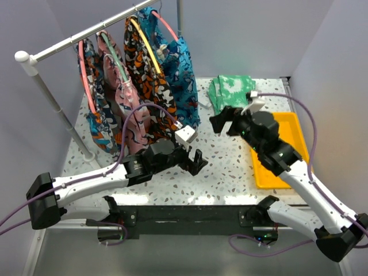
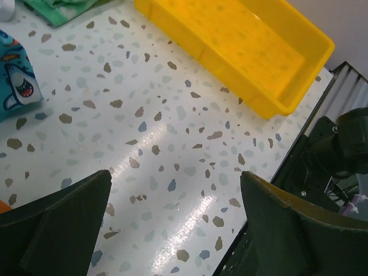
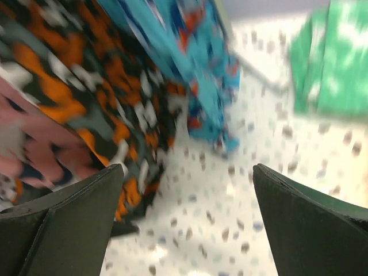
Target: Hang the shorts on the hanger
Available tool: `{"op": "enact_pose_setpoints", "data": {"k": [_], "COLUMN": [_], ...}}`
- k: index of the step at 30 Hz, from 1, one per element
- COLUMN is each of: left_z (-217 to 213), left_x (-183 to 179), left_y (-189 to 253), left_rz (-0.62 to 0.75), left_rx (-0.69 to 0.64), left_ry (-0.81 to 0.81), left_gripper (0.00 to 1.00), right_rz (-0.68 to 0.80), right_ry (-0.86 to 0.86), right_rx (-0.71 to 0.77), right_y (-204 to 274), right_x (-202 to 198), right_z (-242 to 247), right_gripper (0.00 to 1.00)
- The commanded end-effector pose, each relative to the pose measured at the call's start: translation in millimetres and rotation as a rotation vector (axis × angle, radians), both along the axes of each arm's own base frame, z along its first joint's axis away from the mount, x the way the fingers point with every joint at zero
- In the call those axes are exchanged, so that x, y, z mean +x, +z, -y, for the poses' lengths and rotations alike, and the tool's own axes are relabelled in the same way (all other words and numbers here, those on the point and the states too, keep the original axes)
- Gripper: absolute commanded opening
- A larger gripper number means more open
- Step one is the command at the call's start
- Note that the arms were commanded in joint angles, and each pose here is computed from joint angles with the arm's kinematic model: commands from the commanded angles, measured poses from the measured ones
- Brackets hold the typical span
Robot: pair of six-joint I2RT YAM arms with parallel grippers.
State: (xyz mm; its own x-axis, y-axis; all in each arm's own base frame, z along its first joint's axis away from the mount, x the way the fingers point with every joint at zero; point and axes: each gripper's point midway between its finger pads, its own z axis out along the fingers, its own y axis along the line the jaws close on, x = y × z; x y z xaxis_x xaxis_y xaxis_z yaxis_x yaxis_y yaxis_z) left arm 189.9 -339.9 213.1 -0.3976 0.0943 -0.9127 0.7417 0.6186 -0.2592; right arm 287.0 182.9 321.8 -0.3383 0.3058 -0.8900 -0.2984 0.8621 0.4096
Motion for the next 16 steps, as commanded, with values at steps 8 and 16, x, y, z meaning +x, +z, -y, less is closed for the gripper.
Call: {"op": "enact_pose_setpoints", "data": {"k": [8,16], "left_z": [-7.8,-18.5], "left_x": [9.3,9.9], "left_y": [-51.4,-55.2], "left_rz": [-0.066,-0.052], "left_rx": [-0.020,-0.105], "left_ry": [0.128,0.174], "left_gripper": [1.00,1.00], "right_rz": [-0.274,-0.299], "right_ry": [-0.026,-0.034], "right_rx": [0.072,0.029], "right_y": [-127.6,-137.6], "right_x": [-41.4,-50.2], "right_z": [9.9,19.1], "right_gripper": [0.99,0.99]}}
